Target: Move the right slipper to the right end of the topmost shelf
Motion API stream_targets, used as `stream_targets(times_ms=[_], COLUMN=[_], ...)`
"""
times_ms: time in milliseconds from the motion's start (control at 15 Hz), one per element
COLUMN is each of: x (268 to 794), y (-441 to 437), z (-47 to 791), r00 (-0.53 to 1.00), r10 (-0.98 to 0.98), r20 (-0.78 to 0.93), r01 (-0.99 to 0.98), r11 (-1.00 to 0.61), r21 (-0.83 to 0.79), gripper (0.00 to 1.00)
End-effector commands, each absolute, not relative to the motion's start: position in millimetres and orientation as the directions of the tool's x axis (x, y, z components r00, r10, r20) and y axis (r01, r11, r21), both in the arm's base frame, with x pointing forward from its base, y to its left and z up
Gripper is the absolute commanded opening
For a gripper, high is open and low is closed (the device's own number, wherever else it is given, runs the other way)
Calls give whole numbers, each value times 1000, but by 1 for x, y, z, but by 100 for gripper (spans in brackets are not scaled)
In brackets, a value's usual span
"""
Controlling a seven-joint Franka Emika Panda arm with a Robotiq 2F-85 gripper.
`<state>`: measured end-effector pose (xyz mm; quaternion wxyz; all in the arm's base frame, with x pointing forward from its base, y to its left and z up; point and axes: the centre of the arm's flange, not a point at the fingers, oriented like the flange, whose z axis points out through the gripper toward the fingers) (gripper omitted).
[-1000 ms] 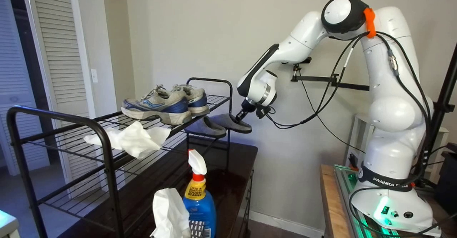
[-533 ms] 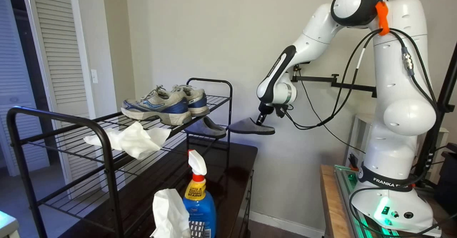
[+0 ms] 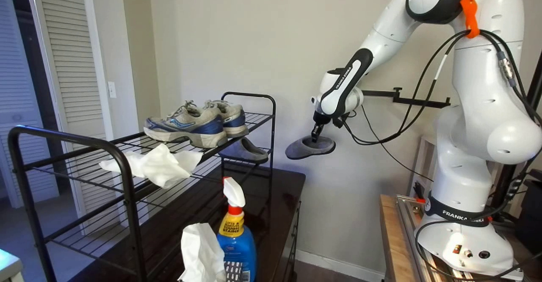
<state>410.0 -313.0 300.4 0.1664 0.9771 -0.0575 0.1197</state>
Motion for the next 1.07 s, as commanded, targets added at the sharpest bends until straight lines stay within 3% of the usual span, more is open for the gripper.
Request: stream_targets(times_ms=[0, 600, 1000], x=[403, 381, 363], y=[-279, -296, -291], z=[367, 449, 507], r00=[954, 867, 788], r10=[-127, -372, -360], r20=[272, 332, 500], r01=[-211, -462, -502], r11=[-929, -850, -845], r21=[303, 253, 184], gripper=[1, 1, 1])
